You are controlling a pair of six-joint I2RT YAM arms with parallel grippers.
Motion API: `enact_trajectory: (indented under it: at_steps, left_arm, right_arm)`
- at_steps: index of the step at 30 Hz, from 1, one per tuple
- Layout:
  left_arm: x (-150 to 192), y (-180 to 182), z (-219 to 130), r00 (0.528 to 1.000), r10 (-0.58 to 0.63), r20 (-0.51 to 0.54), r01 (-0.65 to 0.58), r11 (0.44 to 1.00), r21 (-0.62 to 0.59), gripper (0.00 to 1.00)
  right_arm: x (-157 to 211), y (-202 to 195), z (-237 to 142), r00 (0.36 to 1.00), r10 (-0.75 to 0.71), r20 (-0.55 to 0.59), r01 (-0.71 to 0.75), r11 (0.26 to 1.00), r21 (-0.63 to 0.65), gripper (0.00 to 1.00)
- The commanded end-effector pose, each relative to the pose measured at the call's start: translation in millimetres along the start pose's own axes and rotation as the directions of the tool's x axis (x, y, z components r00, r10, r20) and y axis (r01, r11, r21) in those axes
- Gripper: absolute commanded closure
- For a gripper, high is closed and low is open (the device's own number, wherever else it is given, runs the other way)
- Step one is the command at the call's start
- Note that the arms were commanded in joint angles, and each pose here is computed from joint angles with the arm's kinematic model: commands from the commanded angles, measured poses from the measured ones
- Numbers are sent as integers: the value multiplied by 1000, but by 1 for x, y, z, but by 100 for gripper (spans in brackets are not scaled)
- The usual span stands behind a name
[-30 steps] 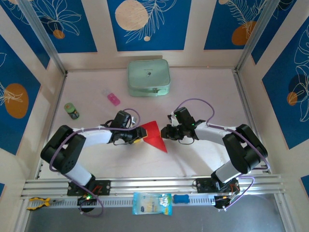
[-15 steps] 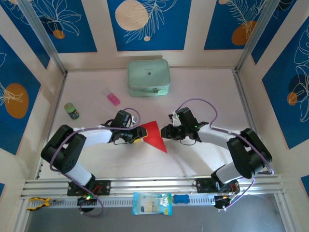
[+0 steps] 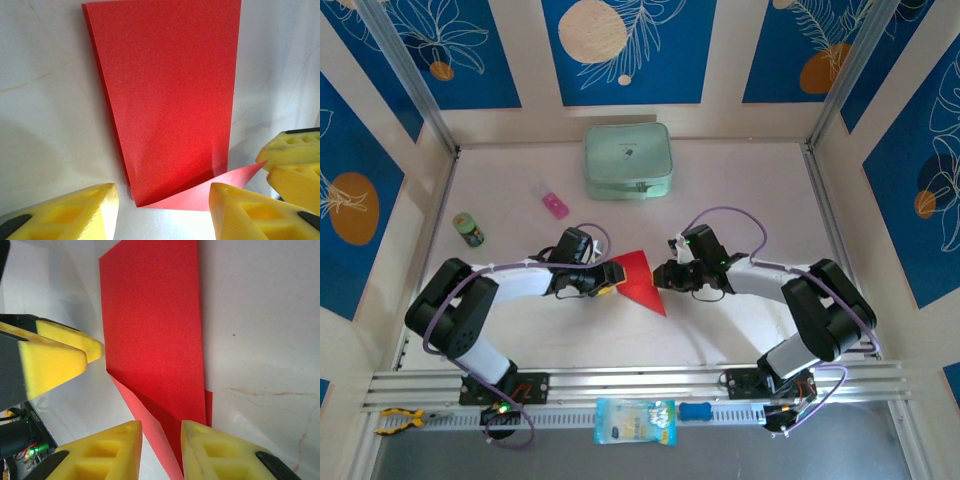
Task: Fold a paper plane with a square sheet of paper (pick it up from the middle)
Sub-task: Fourth fold the wing at the center of the table.
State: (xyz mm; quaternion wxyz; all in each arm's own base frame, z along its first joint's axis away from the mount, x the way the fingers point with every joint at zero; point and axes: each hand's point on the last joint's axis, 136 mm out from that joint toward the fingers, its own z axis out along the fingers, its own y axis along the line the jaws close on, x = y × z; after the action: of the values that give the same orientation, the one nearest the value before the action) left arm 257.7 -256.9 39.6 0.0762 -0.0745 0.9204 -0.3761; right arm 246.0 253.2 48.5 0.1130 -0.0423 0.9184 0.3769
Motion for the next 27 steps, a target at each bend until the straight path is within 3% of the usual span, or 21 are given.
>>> enact_trajectory:
  at_steps: [1,8,27]
  left_arm:
    - [-6,-6,1,1000,-1,-8,1,1000,21,49]
    - [-5,-6,2,1000,-3,-12,3,1000,21,50]
    - [-14,-17,7,1000,-6,-8,7,998,56,50]
  right_arm:
    - [-3,4,2,1000,-7,-11,7,1000,-25,79]
    - [-4,1,0,1000,0,-3,0,999,-37,88]
    - [-2,-8,-2,999,34,13,-33,998,-56,90]
